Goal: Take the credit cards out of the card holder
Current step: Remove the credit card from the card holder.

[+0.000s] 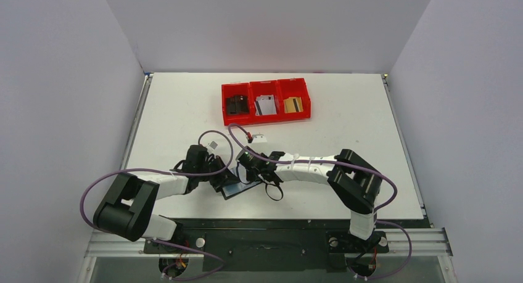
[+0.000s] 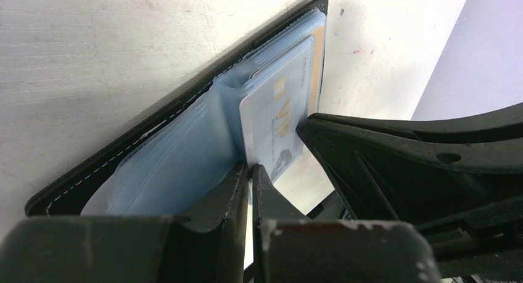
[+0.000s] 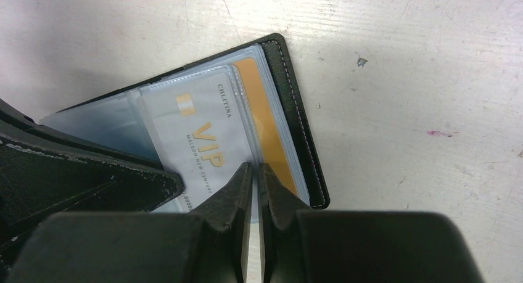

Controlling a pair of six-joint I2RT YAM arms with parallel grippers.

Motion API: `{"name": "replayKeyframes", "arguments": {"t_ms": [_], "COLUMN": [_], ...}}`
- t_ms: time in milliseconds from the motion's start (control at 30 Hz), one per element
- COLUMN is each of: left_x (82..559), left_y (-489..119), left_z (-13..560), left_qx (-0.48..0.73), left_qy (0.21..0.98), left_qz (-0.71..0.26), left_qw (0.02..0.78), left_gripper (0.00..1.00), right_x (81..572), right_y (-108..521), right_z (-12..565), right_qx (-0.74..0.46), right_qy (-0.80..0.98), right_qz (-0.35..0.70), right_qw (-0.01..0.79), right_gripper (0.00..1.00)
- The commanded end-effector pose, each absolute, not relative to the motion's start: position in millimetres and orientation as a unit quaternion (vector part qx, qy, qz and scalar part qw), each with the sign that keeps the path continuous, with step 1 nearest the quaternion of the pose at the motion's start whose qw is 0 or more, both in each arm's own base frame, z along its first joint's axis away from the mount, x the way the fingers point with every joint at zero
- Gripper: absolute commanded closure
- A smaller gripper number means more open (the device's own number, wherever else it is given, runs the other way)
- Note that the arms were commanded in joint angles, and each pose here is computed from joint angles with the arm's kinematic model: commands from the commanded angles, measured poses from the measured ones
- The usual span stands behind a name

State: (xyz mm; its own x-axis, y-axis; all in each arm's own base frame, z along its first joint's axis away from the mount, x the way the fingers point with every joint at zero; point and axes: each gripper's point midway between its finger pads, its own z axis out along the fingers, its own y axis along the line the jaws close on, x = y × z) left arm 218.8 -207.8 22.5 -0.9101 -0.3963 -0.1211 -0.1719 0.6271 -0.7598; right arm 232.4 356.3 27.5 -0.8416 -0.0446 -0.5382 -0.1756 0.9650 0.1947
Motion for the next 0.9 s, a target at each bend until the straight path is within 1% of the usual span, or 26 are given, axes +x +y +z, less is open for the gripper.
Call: {"name": "replayKeyframes", "arguments": {"t_ms": [0, 267, 867], "left_x": [224.1, 217.8, 209.5], "left_y": [-216.3, -207.3, -205.9], "left_z": [38.7, 30.2, 23.9], "left_qx": [-0.132, -0.128, -0.11], "left_qy": [0.875, 0.885, 0.891], "left_qz": [-0.441, -0.426, -0.425], "left_qw": [0.151, 0.139, 0.115], "left_gripper": [1.0, 1.0, 1.0], "right_x": [225.7, 228.6, 232.7], "right_y": [333.7, 325.8, 316.5], "right_z": [-7.0, -12.2, -22.0], "right_qx": [-0.06, -0.053, -0.046], "right_qy": [0.966, 0.968, 0.971], "right_qz": [0.066, 0.054, 0.038], "right_qw": [0.242, 0.238, 0.231], "right_gripper": [0.97, 1.0, 1.0]}}
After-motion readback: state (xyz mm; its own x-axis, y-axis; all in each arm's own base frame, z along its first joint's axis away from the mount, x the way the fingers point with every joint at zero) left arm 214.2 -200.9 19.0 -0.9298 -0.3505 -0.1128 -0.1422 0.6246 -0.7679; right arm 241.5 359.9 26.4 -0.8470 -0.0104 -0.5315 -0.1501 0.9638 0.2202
